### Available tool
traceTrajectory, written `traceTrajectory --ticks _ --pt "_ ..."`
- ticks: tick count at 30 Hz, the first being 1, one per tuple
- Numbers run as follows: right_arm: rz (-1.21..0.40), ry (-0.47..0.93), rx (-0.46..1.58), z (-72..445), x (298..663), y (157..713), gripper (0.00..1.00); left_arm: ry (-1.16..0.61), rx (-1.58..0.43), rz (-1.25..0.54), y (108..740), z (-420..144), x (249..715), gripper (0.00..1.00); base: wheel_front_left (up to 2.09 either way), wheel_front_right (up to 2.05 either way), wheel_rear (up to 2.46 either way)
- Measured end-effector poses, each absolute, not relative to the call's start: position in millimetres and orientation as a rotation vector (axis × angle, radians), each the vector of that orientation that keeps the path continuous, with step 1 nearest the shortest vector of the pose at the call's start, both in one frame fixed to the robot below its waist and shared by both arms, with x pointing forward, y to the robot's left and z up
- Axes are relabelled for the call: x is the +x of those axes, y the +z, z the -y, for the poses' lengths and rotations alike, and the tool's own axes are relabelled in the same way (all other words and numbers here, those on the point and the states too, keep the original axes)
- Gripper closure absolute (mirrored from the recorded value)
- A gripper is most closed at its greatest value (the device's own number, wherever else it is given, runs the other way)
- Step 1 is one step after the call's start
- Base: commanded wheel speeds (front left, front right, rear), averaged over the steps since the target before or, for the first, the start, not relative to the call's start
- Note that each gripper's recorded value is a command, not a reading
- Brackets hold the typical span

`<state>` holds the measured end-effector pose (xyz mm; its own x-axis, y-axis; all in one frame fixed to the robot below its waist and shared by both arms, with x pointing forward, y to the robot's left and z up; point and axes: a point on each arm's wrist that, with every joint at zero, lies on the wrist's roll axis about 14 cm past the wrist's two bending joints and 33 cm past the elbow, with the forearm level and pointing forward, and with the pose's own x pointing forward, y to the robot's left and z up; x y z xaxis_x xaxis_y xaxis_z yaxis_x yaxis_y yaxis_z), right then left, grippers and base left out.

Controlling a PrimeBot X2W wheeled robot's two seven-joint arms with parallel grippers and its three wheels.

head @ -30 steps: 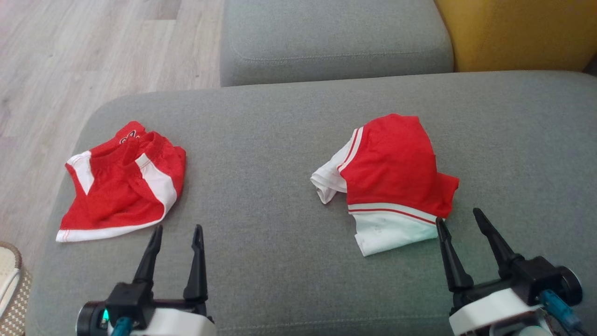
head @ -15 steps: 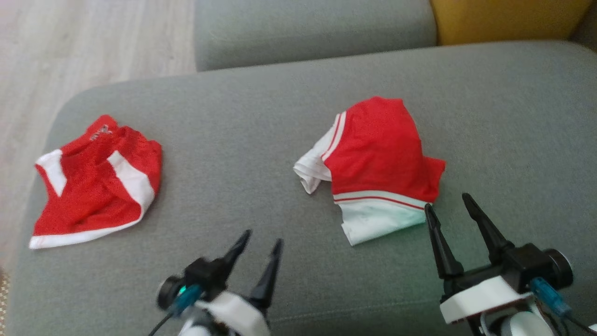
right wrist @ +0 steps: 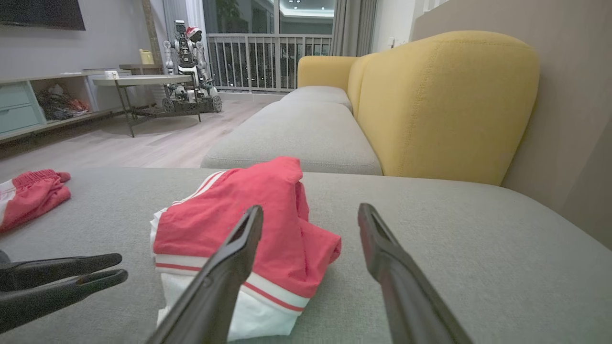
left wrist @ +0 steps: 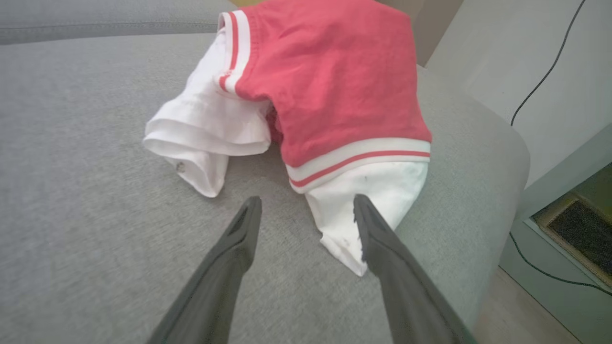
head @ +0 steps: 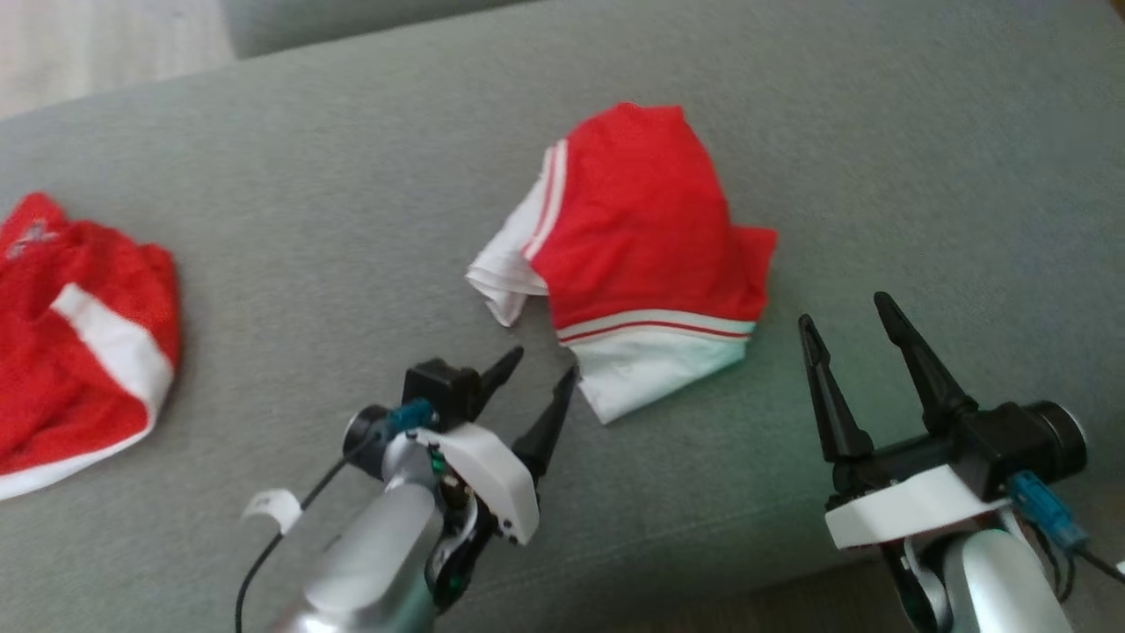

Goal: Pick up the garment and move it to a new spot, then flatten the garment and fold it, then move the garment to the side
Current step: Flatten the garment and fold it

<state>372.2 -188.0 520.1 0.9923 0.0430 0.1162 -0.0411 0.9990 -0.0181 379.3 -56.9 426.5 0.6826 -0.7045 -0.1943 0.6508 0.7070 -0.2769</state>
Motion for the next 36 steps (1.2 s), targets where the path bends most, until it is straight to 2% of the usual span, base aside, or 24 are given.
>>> traceTrajectory --ticks 11,12,13,14,15,23,29,36 --pt "0.081 -0.029 -0.032 211.9 372.9 510.3 0.0 -0.8 -0.219 -0.354 410.2 81.6 402.2 0.0 0.0 0.0 0.0" --pt "0.079 -0.038 -0.029 214.7 374.4 509.6 0.0 -0.814 -0.235 -0.338 415.1 87.3 406.5 0.15 0.0 0.0 0.0" --pt "0.079 -0.038 -0.029 214.7 374.4 509.6 0.0 -0.814 -0.235 -0.338 415.1 87.3 406.5 0.15 0.0 0.0 0.0" --pt "0.077 -0.041 -0.027 215.8 374.9 508.9 0.0 -0.826 -0.24 -0.326 418.3 90.2 408.3 0.63 0.0 0.0 0.0" --pt "0.074 -0.046 -0.028 217.5 375.9 508.1 0.0 -0.841 -0.257 -0.297 426.5 94.7 412.6 1.0 0.0 0.0 0.0" --pt "0.095 -0.077 0.009 226.3 372.0 514.5 0.0 -0.95 -0.389 -0.107 497.5 125.3 411.2 1.0 0.0 0.0 0.0" --pt "0.134 -0.103 0.041 233.0 360.6 528.1 0.0 -1.048 -0.577 -0.072 551.1 155.5 402.3 1.0 0.0 0.0 0.0" --pt "0.175 -0.168 0.051 250.7 337.7 542.6 0.0 -1.149 -0.727 0.131 681.9 184.4 436.7 1.0 0.0 0.0 0.0"
